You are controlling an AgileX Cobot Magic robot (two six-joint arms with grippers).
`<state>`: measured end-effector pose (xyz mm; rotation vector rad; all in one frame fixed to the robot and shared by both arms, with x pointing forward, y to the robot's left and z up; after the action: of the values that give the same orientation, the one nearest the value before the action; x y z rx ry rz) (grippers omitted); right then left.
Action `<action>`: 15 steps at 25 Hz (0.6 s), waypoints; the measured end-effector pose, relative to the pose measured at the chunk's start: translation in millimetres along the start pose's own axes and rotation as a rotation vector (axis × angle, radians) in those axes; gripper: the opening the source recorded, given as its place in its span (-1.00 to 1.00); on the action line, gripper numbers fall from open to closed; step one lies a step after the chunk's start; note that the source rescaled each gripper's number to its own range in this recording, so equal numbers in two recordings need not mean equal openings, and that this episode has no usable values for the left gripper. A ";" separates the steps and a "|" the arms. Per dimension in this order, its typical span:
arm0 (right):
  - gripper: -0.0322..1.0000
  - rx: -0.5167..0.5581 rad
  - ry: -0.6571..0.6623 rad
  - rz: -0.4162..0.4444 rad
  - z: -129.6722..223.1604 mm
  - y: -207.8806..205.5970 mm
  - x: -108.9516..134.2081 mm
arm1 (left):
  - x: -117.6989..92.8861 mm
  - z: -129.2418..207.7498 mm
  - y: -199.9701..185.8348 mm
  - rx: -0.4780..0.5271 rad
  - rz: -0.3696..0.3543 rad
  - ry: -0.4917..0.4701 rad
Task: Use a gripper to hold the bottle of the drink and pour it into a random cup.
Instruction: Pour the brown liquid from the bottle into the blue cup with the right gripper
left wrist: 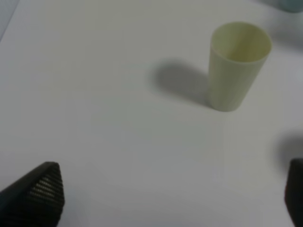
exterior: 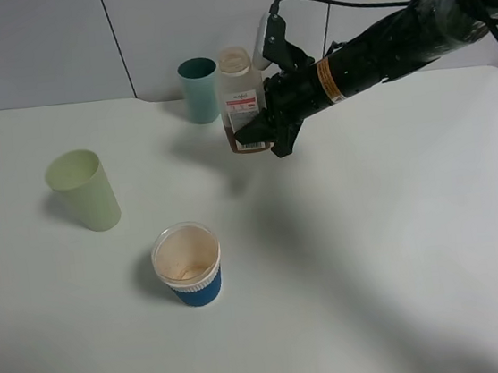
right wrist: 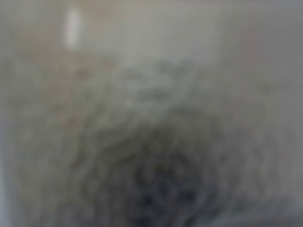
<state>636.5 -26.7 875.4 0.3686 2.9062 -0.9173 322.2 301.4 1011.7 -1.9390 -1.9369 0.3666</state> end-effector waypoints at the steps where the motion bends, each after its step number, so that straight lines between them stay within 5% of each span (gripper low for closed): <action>1: -0.83 0.005 -0.024 -0.001 -4.8 0.7 3.0 | 0.0 0.0 0.0 0.000 0.000 0.000; 15: -0.85 -0.003 -0.285 -0.022 -46.6 17.7 37.4 | 0.0 0.0 0.0 0.000 0.000 0.000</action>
<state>604.9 21.8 898.5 0.1879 2.6559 -0.8874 322.2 301.4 1011.7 -1.9391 -1.9369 0.3666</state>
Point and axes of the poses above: a point on each arm's last joint axis where the gripper is mounted, y pointing out along that axis toward the gripper, x along the wrist's bending axis when the last joint is at zero, z = x × y, the point moved 10 cm from there along y, pointing out along that axis toward the gripper, and after that the axes turned 5 degrees about y, right-handed, at the moved point
